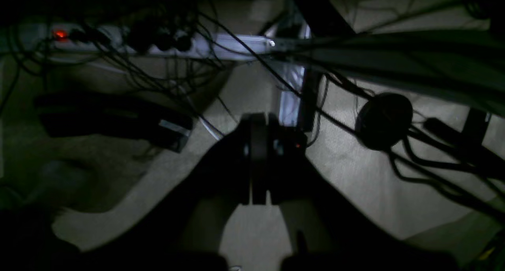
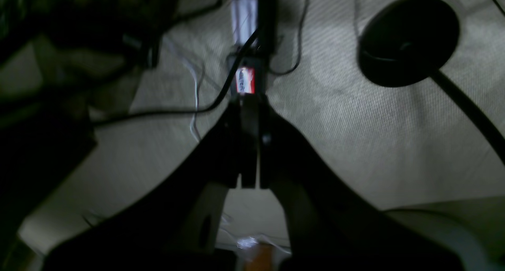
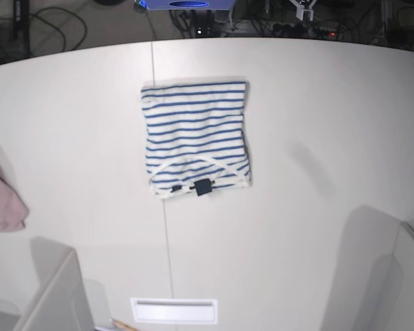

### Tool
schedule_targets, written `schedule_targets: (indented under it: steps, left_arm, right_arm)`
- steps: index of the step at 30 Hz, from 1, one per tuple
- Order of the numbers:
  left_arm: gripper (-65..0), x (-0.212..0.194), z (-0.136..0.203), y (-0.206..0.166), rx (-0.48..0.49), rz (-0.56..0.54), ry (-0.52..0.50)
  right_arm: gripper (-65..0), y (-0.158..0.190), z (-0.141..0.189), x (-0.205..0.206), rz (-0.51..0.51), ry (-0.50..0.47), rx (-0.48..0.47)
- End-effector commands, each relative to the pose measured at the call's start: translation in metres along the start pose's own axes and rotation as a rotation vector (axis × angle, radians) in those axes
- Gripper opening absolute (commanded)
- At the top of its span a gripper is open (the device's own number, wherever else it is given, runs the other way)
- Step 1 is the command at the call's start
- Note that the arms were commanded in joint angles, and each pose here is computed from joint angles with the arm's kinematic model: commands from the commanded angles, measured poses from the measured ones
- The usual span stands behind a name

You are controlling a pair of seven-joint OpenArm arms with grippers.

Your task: Fold the T-shirt properly

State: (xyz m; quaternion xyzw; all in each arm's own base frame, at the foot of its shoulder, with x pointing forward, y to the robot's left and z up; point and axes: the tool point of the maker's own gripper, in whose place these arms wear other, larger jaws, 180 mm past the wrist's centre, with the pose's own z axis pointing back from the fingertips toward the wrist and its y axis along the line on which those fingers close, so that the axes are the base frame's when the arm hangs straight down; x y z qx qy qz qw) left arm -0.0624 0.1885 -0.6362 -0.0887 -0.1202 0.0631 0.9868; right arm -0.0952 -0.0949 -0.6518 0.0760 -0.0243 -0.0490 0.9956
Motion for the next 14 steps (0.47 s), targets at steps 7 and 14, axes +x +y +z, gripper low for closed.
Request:
schedule_targets:
  steps: [7,14]
  left_arm:
    - [-65.0,0.010,0.013,0.003,0.006,0.003,-0.153]
    - [-65.0,0.018,0.012,0.009,0.015,-0.006,-0.165]
  right_arm:
    - [-65.0,-0.015,0.002,0.001,-0.041,-0.009,-0.029]
    - [-65.0,-0.016,0.002,0.002,-0.051,-0.011,-0.032]
